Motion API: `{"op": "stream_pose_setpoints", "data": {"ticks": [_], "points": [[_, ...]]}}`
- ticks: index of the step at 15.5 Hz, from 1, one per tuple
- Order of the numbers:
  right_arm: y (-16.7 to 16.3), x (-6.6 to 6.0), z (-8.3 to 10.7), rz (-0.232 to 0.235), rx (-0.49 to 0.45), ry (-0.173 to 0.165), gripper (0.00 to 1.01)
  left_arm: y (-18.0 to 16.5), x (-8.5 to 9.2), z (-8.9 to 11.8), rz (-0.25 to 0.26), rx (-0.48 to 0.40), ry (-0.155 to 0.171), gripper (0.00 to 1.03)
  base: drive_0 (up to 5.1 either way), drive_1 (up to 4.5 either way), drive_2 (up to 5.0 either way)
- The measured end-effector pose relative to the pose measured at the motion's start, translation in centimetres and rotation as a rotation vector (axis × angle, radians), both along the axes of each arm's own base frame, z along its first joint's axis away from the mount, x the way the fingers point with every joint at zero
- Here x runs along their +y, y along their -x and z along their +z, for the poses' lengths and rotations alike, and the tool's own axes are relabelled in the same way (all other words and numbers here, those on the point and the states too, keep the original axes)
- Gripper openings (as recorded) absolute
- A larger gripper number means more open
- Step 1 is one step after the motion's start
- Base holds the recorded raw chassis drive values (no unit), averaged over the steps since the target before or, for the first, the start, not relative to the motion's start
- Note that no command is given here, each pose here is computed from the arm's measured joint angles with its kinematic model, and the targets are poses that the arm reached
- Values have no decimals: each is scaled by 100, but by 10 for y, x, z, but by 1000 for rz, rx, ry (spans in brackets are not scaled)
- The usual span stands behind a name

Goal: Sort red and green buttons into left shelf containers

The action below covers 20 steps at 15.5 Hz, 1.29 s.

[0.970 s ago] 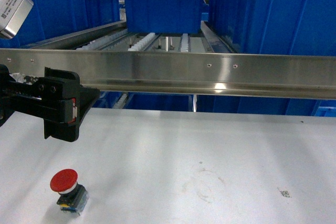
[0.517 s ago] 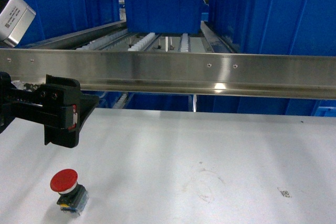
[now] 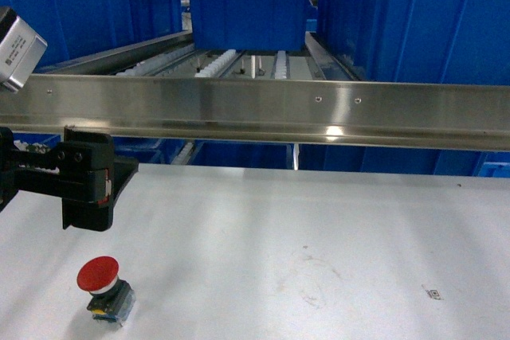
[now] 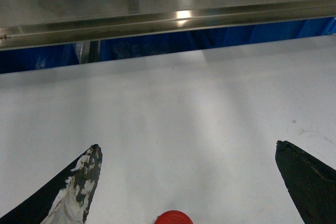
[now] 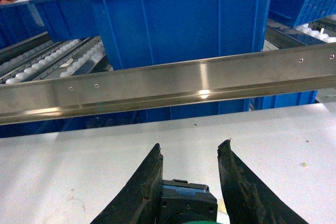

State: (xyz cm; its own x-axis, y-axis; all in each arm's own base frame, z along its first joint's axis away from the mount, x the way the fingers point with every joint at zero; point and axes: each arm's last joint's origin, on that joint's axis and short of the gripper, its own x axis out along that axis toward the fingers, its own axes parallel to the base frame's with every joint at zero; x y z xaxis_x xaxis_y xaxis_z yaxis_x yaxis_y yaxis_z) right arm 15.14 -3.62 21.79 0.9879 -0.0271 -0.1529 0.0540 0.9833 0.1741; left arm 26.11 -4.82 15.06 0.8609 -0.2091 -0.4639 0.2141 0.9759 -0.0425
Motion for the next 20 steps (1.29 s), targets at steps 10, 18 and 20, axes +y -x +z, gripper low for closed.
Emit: {"op": "stream_pose_setpoints", "data": {"ticks": [10, 18, 20], "points": [[0, 0, 0, 0, 0, 0, 29, -8, -5, -100, 28, 317, 10, 98, 0, 0, 0], [0, 0, 0, 0, 0, 0, 29, -8, -6, -136, 2, 311, 1, 98, 0, 0, 0], [0, 0, 0, 0, 0, 0, 29, -7, -9, -141, -10, 294, -10, 98, 0, 0, 0]]}}
